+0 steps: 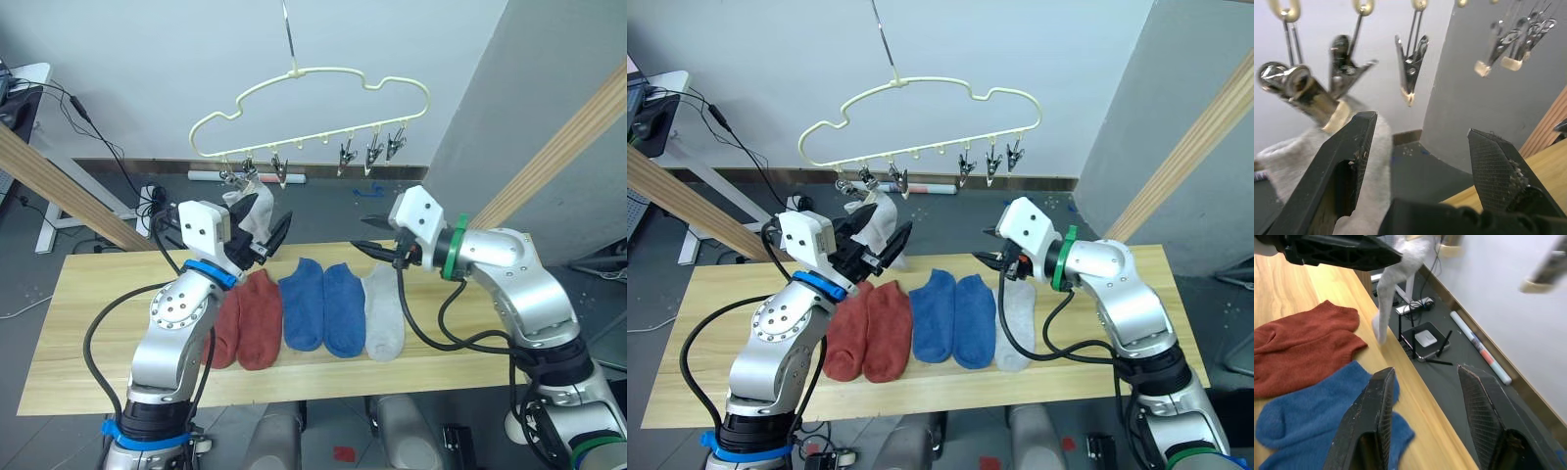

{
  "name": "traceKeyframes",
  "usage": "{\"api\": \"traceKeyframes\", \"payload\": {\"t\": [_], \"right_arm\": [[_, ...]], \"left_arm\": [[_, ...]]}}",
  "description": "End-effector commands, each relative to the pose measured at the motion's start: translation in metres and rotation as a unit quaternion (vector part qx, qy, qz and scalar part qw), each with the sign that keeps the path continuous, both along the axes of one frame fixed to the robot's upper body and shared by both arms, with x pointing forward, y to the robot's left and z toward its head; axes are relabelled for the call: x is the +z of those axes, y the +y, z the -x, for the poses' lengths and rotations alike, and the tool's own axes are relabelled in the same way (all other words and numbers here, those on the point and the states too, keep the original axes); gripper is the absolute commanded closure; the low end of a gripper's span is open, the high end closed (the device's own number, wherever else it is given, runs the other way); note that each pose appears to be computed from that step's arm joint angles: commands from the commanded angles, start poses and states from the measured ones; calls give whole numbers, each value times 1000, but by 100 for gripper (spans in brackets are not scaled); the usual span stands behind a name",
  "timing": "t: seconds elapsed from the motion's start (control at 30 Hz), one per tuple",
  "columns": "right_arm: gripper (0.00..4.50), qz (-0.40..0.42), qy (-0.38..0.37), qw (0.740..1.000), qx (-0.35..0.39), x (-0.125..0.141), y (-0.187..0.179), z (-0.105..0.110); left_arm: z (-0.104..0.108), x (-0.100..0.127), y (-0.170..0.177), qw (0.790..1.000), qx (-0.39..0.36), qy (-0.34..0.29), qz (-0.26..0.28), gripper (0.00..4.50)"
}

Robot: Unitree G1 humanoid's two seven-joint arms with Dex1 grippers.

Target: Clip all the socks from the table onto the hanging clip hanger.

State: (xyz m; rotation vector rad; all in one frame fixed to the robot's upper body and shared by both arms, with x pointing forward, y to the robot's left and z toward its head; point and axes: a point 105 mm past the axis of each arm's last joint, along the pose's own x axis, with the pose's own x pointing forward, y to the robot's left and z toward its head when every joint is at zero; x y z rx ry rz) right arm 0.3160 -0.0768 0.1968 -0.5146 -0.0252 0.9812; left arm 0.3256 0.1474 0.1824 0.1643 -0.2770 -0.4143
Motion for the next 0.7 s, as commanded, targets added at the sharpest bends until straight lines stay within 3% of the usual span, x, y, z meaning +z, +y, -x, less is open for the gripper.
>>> {"api": "traceKeyframes", "payload": {"t": [0.03,0.2,0.7], "right_arm": [[239,-10,-11,1000,-13,11,-11,6],[239,-5,-7,1000,-24,12,-21,9],[239,1,-9,999,-37,17,-34,8]], "left_arm": [[-2,2,6,1000,19,-23,-1,114],[-10,19,10,997,29,-64,10,114],[-42,34,20,992,69,-103,21,114]]}}
